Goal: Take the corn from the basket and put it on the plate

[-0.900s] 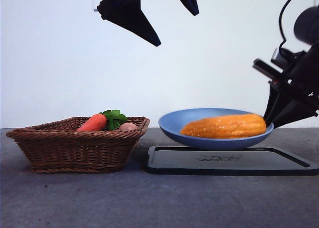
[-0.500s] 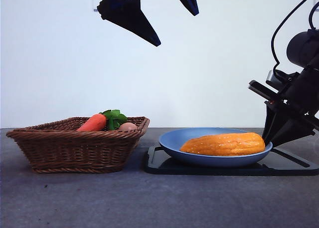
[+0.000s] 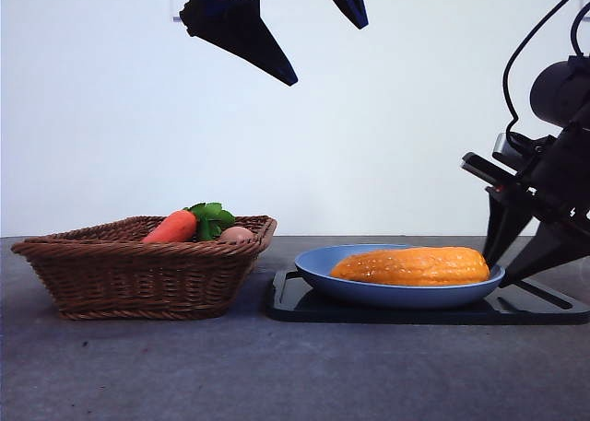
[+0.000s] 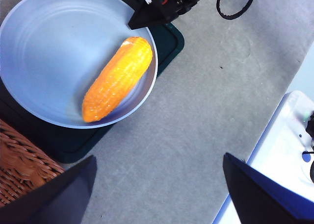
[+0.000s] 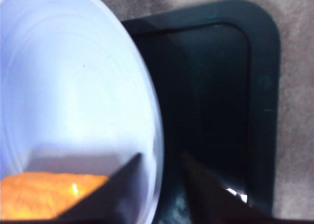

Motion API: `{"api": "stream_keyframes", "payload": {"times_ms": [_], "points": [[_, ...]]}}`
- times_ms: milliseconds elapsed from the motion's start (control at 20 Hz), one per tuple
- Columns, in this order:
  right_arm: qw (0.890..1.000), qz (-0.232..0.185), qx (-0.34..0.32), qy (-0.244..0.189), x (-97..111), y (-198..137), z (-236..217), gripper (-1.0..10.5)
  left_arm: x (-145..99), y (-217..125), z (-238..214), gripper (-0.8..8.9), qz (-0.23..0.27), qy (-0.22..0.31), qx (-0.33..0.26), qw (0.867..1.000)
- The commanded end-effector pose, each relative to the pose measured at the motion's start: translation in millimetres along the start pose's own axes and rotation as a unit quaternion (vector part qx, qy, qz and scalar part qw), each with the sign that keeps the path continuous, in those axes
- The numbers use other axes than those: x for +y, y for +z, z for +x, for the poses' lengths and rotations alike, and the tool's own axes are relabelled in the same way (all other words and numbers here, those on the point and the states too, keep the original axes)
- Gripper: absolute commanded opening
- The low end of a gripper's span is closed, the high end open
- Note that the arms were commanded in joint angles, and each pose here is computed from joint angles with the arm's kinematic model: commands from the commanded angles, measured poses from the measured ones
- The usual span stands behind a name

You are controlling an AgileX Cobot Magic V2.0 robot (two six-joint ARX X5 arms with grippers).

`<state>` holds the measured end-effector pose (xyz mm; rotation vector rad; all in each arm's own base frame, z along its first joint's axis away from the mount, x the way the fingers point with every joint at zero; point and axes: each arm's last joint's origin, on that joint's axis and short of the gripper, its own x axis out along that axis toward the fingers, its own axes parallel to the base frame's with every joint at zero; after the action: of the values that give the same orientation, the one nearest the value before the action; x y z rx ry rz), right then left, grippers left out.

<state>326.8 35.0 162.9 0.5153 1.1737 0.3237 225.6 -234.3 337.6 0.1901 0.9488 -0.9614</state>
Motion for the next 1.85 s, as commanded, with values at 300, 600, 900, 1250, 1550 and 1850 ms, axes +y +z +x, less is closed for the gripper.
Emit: {"api": "stream_keyframes", "payload": {"times_ms": [300, 600, 900, 1250, 1550, 1850], "points": [[1.000, -0.015, -0.020, 0.001, 4.5, 6.7, -14.2, 2.3, -3.4, 5.2, -4.1, 4.17, 0.008, -0.002, -0.010, 1.000], [0.995, -0.083, -0.061, 0.001, 38.5, -13.8, -86.5, 2.3, -3.4, 5.1, -4.1, 4.16, 0.008, -0.002, -0.009, 1.000], [0.983, -0.174, -0.046, 0.021, 81.4, -78.1, -153.6, 2.3, -3.4, 4.8, -4.1, 4.11, 0.008, -0.002, -0.007, 1.000], [0.974, -0.224, -0.019, 0.042, 96.0, -127.6, -186.0, 1.4, -3.3, 3.2, -4.1, 1.60, 0.005, -0.002, 0.001, 1.000], [0.963, -0.266, 0.004, 0.045, 98.0, -135.8, -186.2, 0.0, -3.2, 0.6, -4.1, 0.04, 0.003, -0.001, 0.014, 1.000], [0.961, -0.271, -0.005, 0.048, 99.4, -134.3, -186.2, 0.0, -3.2, 1.0, -4.1, 0.04, 0.004, -0.001, 0.012, 1.000]]}}
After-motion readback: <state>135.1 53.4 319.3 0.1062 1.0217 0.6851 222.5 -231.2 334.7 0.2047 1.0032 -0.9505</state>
